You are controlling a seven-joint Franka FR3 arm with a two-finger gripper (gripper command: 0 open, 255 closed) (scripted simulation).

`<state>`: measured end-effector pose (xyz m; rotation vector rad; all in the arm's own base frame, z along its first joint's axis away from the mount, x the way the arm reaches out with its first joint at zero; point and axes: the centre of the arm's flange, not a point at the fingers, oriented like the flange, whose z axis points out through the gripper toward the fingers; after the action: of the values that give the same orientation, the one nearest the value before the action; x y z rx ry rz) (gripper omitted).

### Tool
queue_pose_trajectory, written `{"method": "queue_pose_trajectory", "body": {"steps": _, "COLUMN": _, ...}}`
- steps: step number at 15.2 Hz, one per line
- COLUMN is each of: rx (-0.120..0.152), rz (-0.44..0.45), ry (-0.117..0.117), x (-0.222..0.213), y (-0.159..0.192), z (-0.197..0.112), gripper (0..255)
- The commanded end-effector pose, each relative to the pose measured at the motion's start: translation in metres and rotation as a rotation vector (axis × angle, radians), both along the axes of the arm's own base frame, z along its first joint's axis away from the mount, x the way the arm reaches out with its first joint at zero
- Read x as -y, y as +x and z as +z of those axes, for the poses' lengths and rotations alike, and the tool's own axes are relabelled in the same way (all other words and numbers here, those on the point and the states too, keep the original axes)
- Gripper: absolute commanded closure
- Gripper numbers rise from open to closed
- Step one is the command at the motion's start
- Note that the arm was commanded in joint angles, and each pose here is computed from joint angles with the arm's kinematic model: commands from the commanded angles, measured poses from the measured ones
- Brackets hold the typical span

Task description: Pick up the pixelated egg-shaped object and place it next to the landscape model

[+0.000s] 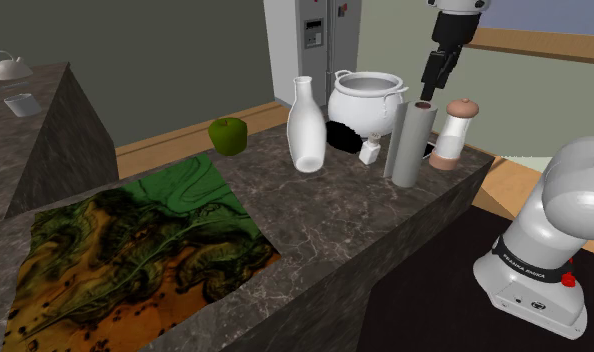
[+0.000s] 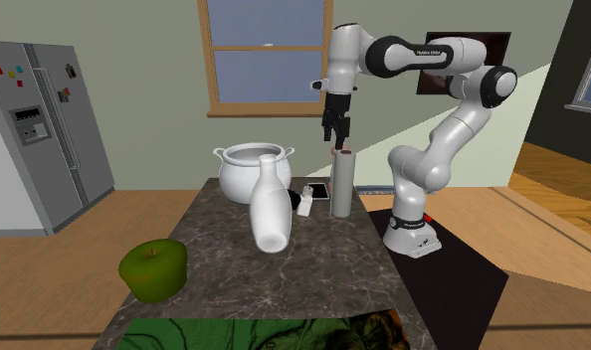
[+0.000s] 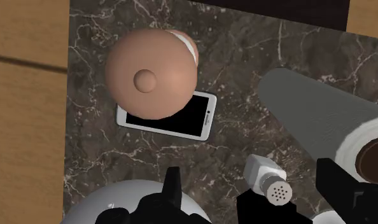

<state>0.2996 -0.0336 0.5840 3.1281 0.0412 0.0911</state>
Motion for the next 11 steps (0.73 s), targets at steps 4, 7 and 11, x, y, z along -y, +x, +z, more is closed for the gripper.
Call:
{"method": "queue_pose_trajectory", "body": {"steps": 4, "rx": 0.009, "rz": 0.015, "ry": -0.057, "x": -0.031, "y": 0.030, "z": -0.008, "gripper": 0}}
{"method": "queue_pose_trajectory", "body": {"steps": 7, "rx": 0.019, "rz": 0.029, "ry": -0.115, "x": -0.062, "y": 0.060, "z": -0.018, "gripper": 0}}
{"method": "queue_pose_trajectory", "body": {"steps": 11, "rx": 0.031, "rz": 0.049, "ry": -0.191, "x": -0.103, "y": 0.099, "z": -0.033, "gripper": 0}}
